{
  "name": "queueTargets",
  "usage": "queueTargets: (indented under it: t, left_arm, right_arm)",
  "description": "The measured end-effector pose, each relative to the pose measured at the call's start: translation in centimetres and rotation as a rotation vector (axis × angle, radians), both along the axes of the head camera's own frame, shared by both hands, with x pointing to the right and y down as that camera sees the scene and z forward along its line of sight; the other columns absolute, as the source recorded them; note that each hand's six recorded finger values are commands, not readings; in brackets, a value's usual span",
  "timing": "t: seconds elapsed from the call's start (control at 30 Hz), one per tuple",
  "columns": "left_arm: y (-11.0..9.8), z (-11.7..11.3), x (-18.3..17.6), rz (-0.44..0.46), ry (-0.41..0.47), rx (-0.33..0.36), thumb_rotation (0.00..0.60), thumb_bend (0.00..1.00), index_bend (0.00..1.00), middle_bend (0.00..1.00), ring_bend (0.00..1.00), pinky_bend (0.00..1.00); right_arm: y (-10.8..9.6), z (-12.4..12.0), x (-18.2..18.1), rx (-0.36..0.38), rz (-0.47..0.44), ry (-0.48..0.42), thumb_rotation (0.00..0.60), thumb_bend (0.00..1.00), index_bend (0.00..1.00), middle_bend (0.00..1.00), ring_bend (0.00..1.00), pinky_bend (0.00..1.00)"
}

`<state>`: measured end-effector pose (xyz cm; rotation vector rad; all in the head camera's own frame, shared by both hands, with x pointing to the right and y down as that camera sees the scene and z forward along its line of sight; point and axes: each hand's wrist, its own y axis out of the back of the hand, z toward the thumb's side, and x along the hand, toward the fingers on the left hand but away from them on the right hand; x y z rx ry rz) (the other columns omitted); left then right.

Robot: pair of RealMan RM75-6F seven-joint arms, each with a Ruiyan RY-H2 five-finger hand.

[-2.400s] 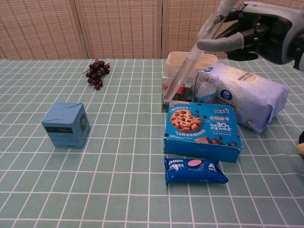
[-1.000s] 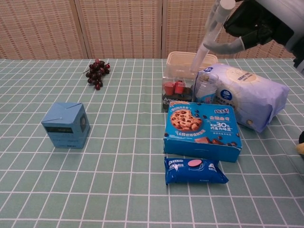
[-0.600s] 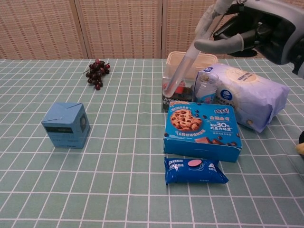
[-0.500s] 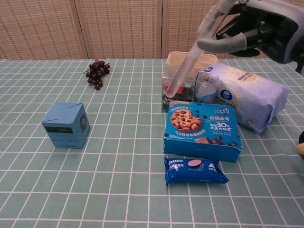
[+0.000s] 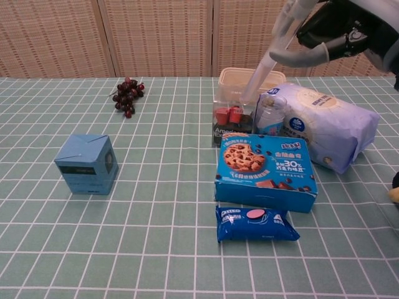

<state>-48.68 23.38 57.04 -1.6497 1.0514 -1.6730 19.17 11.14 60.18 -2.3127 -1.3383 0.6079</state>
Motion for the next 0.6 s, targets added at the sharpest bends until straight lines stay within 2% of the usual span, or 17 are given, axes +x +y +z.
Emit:
queueTargets:
  t: [0.13,0.2,0.27,0.37,0.43,0.6]
  left_arm:
    - [0.0,0.1,0.0,0.0,-0.001,-0.002,0.6,0.22,0.44,0.41,0.42,0.58]
    - [0.0,0.1,0.0,0.0,-0.003,-0.004,0.6,0.22,0.44,0.41,0.42,0.58]
    - [0.0,0.1,0.0,0.0,-0.002,-0.003,0.6,0.22,0.44,0.41,0.42,0.58]
    - [0.0,0.1,0.0,0.001,-0.003,-0.002,0.6,0.22,0.44,0.4,0.42,0.58]
    - [0.0,0.1,0.0,0.001,-0.004,-0.005,0.6,0.22,0.44,0.41,0.42,0.58]
    - [0.0,0.1,0.0,0.001,-0.002,-0.004,0.6,0.22,0.44,0.41,0.42,0.58]
  right_arm:
    - [0.2,-0.2,0.0,-0.138,0.01,-0.105,0.6,0.51,0.71,1.0,1.0,1.0]
    - [0.2,-0.3,0.2,-0.181,0.015,-0.12,0.6,0.51,0.71,1.0,1.0,1.0]
    - [0.1,-0.4,0.4,-0.185,0.018,-0.118,0.6,0.51,0.71,1.0,1.0,1.0]
    - [0.0,-0.4,0.5,-0.149,0.015,-0.086,0.6,0.51,0.71,1.0,1.0,1.0]
    - [-0.2,-0.5,0.7,-0.094,0.012,-0.04,0.6,0.51,0.71,1.0,1.0,1.0]
    - [-0.7,-0.5,1.3,0.093,0.037,0.101,0.6,0.51,0.71,1.0,1.0,1.0]
